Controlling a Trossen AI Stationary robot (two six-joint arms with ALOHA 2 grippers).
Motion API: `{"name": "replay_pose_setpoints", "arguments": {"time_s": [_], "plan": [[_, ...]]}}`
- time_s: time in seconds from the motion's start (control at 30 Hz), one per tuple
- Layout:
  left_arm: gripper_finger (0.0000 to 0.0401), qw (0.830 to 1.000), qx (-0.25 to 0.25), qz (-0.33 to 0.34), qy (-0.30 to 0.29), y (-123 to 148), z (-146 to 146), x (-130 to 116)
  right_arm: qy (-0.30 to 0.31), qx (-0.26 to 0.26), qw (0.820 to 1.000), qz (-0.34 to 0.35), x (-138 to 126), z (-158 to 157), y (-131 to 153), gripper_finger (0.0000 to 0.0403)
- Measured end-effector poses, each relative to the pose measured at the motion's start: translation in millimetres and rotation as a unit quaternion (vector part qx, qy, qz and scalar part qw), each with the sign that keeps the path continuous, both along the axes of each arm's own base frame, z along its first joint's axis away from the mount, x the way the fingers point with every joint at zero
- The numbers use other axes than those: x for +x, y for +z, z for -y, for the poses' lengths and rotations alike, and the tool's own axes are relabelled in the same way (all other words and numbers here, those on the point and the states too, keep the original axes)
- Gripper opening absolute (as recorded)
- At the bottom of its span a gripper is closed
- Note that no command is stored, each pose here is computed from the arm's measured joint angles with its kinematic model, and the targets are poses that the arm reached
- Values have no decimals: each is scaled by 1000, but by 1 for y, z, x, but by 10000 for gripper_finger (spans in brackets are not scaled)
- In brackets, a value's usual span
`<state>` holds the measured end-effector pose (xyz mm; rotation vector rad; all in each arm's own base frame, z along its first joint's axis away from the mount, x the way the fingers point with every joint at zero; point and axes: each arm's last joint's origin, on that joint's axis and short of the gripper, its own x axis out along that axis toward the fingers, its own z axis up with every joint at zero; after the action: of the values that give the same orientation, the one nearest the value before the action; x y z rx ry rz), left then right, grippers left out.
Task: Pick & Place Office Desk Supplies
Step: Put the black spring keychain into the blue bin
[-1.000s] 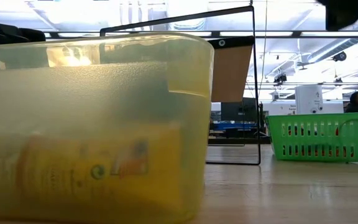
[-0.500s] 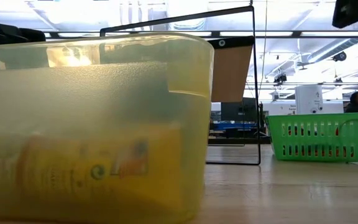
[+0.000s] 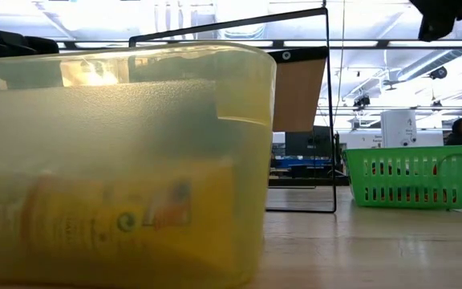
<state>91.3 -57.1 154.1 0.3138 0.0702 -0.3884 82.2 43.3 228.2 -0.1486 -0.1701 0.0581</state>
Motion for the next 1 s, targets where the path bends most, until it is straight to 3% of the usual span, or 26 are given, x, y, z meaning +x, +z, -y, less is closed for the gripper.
{"name": "replay_pose_setpoints", "arguments": {"time_s": [0.3,0.47,0.7,0.8,1.0], "plan": [[120,1000,0,0,0,0,0,0,-54,34,998,-25,9,16,-8,206],[120,1000,0,0,0,0,0,0,-45,35,998,-30,13,23,-11,205],[120,1000,0,0,0,0,0,0,-94,46,992,-66,20,34,-40,205],[120,1000,0,0,0,0,0,0,-79,48,994,-50,22,34,-53,205],[120,1000,0,0,0,0,0,0,-57,31,997,-33,22,33,-51,206]]}}
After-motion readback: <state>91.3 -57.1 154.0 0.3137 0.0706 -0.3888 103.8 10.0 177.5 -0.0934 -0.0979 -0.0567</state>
